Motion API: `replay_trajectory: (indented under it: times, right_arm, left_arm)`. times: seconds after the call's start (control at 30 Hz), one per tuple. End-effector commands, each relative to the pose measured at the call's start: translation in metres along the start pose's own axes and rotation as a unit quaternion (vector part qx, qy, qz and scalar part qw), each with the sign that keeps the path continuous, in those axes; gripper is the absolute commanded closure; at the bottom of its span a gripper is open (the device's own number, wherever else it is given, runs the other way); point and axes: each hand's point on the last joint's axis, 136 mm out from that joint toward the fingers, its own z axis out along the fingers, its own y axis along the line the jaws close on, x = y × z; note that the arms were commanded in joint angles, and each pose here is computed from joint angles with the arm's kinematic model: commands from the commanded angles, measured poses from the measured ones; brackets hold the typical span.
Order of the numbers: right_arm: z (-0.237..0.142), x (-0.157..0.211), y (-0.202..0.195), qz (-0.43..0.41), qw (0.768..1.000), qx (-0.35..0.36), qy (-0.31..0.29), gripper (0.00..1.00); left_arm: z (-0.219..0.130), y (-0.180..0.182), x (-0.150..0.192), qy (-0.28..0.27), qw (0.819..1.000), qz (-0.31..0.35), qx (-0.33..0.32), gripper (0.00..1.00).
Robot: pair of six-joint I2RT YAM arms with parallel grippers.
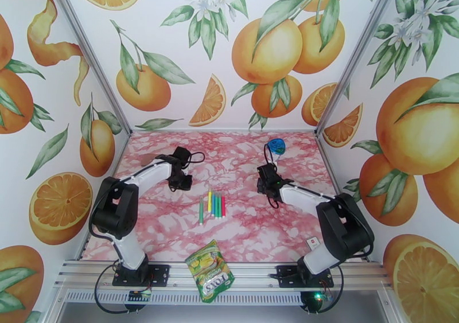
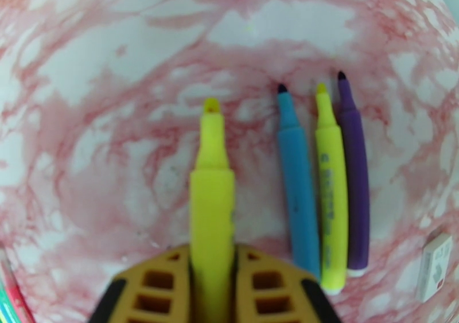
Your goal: Open the pen caps
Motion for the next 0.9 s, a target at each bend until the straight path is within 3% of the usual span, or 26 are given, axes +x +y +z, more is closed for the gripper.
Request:
replay_trajectory:
  times: [0.0,0.87]
  right_arm:
    - [0.005,-0.005,-0.004,0.015,1.000,0.015,0.004,1.00]
    - [0.030,0.008,-0.019,0.005,0.996,0.047,0.073,0.97]
  left_arm:
    - [0.008,0.006,0.006,0.017,1.000,0.011,-0.023,1.00]
    - [0.028,0.012,0.013,0.051,0.997,0.011,-0.055,0.87]
